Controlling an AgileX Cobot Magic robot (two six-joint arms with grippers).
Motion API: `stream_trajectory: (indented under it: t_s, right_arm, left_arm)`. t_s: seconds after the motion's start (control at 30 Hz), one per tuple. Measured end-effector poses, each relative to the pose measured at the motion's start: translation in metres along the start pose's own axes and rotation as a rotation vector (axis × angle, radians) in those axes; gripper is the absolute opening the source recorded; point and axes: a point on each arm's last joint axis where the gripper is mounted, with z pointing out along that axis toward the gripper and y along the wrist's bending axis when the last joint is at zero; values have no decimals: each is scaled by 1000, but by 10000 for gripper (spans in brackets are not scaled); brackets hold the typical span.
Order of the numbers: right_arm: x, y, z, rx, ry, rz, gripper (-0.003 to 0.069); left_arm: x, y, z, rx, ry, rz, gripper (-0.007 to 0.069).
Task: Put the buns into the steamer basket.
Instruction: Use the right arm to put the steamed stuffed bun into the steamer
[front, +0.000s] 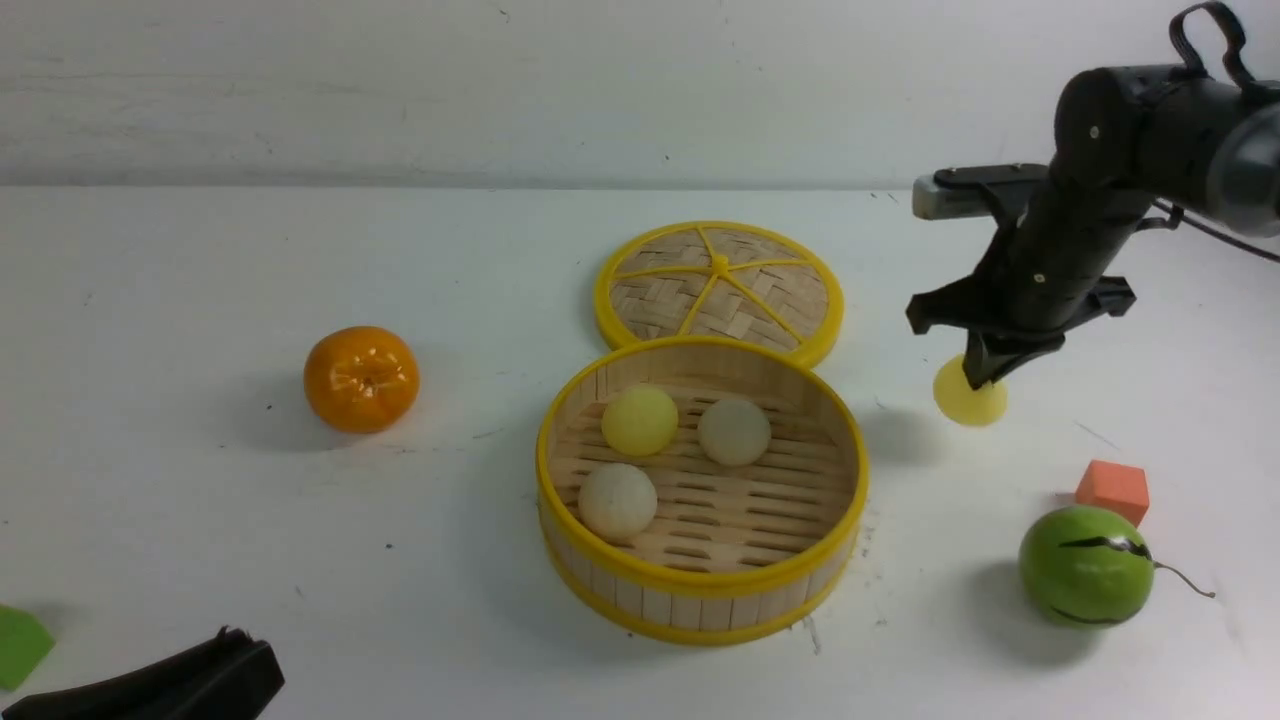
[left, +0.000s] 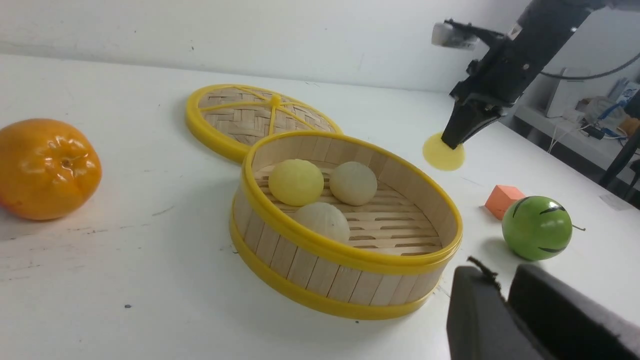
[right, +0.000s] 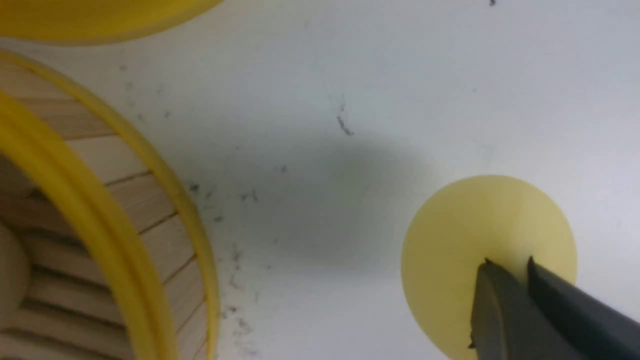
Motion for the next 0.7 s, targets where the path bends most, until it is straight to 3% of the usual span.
stream_trajectory:
  t_s: [0.13, 0.23, 0.43, 0.7]
  right_arm:
    - [9, 29, -37, -85, -9, -55, 0]
    - [30, 71, -57, -154, -15, -138, 2]
    - [64, 130, -39, -219, -4, -250, 6]
    - [62, 155, -3, -237, -54, -250, 12]
  left_arm:
    - [0, 0, 0, 0, 0, 0, 100]
    - [0, 0, 0, 0, 0, 0, 102]
    - [0, 0, 0, 0, 0, 0, 109]
    - [0, 0, 0, 0, 0, 0, 110]
